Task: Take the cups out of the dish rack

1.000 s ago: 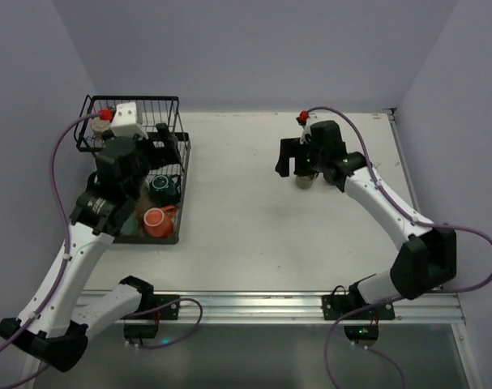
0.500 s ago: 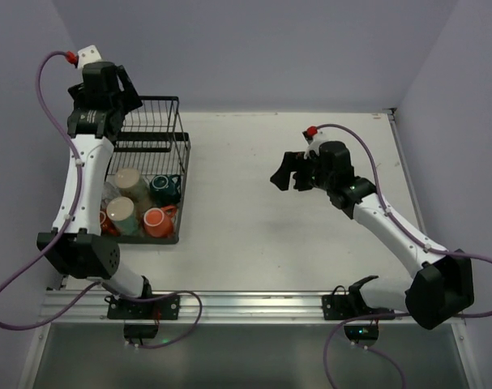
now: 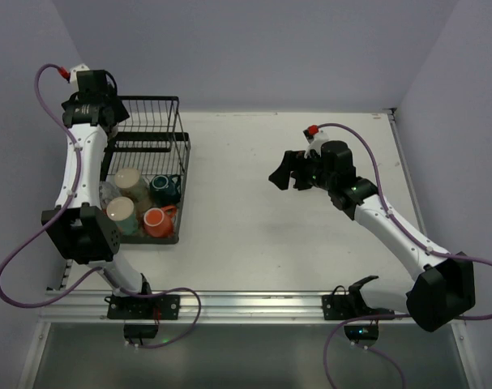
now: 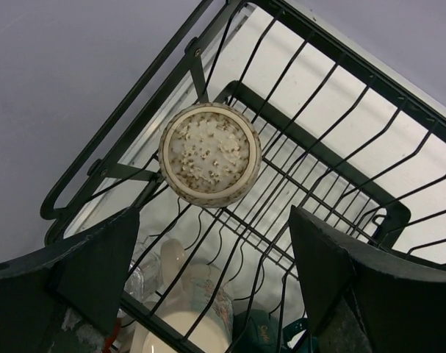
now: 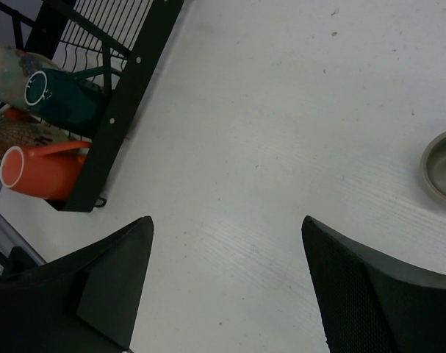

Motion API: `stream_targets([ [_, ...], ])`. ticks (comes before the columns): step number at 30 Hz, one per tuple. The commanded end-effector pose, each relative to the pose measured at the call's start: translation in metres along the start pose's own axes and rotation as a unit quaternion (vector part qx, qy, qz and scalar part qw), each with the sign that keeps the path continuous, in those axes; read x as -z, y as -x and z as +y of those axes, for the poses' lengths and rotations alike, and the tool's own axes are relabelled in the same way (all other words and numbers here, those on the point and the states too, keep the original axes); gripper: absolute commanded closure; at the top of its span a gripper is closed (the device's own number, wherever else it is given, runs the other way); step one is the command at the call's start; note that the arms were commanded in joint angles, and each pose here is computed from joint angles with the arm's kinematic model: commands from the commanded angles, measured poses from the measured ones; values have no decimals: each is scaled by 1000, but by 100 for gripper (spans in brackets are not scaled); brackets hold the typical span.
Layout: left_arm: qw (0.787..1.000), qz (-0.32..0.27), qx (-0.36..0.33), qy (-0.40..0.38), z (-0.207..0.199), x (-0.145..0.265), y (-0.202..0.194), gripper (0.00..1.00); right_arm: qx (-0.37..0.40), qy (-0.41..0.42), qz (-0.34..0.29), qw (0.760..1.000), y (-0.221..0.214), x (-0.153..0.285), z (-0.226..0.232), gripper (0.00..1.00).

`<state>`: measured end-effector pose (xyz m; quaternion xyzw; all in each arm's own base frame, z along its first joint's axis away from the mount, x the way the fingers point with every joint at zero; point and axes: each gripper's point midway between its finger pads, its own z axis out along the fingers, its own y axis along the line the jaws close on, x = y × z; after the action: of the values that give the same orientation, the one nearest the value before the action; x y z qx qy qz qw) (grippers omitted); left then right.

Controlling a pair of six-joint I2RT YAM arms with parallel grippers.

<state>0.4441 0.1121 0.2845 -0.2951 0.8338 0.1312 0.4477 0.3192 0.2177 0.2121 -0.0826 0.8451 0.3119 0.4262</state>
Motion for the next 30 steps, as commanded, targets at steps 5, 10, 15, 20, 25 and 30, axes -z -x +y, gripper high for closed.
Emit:
stream_targets([
  [5,1000,7,-16,7,0,-21,-6,13,1,21,-11,1000,7,-3,7,16],
  [10,1000,6,-15,11,0,-31,-11,14,1,22,-9,1000,6,-4,7,16],
  [15,1000,3,-16,17,-1,-38,-11,16,3,19,-5,1000,4,-5,5,16],
  [20,1000,1,-17,21,-1,-44,-10,19,3,18,-5,1000,4,-6,5,16],
  [25,999,-6,-16,37,3,-49,-10,24,2,18,-2,1000,2,-7,4,16],
  [30,999,-18,-14,39,4,-52,-8,28,0,16,1,1000,0,-8,3,16],
])
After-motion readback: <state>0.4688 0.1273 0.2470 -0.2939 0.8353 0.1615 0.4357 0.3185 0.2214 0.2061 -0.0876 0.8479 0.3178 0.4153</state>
